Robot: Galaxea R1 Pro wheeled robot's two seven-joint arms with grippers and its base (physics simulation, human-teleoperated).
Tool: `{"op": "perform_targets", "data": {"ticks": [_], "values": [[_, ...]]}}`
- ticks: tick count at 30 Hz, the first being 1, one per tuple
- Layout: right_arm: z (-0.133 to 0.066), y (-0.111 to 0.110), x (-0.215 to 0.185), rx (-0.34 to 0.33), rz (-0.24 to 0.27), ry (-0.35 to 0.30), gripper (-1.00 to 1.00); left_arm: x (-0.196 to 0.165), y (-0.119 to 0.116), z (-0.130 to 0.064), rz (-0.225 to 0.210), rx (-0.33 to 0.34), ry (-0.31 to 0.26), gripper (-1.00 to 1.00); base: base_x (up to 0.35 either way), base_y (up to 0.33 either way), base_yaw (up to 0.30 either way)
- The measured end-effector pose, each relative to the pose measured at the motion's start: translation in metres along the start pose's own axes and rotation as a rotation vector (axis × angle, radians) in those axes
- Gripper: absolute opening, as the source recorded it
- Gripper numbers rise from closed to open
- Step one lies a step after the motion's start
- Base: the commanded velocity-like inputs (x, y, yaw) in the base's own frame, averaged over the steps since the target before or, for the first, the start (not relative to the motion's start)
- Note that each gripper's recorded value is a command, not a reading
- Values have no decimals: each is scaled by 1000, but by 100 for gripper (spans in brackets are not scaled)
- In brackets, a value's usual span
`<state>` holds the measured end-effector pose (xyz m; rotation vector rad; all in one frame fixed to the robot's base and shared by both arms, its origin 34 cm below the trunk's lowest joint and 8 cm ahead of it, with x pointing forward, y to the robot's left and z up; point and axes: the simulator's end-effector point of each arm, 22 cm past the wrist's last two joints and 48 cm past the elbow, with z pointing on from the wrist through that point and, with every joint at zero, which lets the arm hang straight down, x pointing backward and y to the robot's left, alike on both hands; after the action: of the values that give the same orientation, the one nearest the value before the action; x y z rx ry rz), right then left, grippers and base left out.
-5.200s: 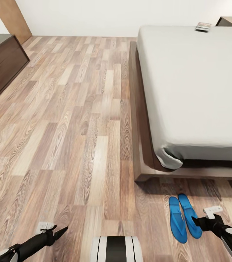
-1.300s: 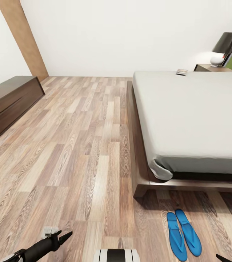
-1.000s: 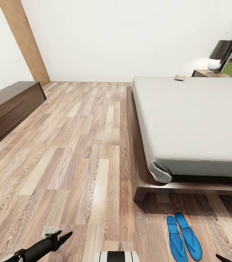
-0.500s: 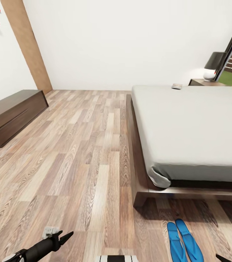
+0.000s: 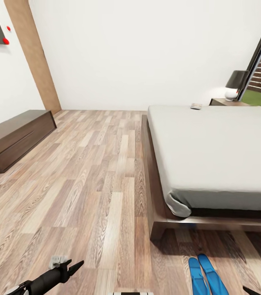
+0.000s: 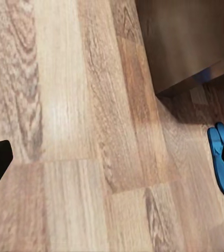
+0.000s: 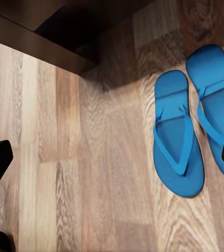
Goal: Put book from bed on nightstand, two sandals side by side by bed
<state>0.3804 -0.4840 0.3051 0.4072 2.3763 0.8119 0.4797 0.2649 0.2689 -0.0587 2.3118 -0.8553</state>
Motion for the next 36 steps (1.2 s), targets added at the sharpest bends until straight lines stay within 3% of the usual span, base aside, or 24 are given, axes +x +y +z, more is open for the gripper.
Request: {"op": "perform_targets", "data": {"ticks": [8, 28, 36], "values": [[-3, 7, -10, -13, -19, -27, 100, -14, 1, -3, 19, -30, -24, 100, 0, 0, 0], [-12, 26, -34, -50, -60, -91, 100, -48, -17, -13, 63, -11, -89, 100, 0, 0, 0], [-20, 38, -45, -50, -59, -91, 100, -62, -26, -21, 63, -11, -89, 100, 0, 0, 0]]}}
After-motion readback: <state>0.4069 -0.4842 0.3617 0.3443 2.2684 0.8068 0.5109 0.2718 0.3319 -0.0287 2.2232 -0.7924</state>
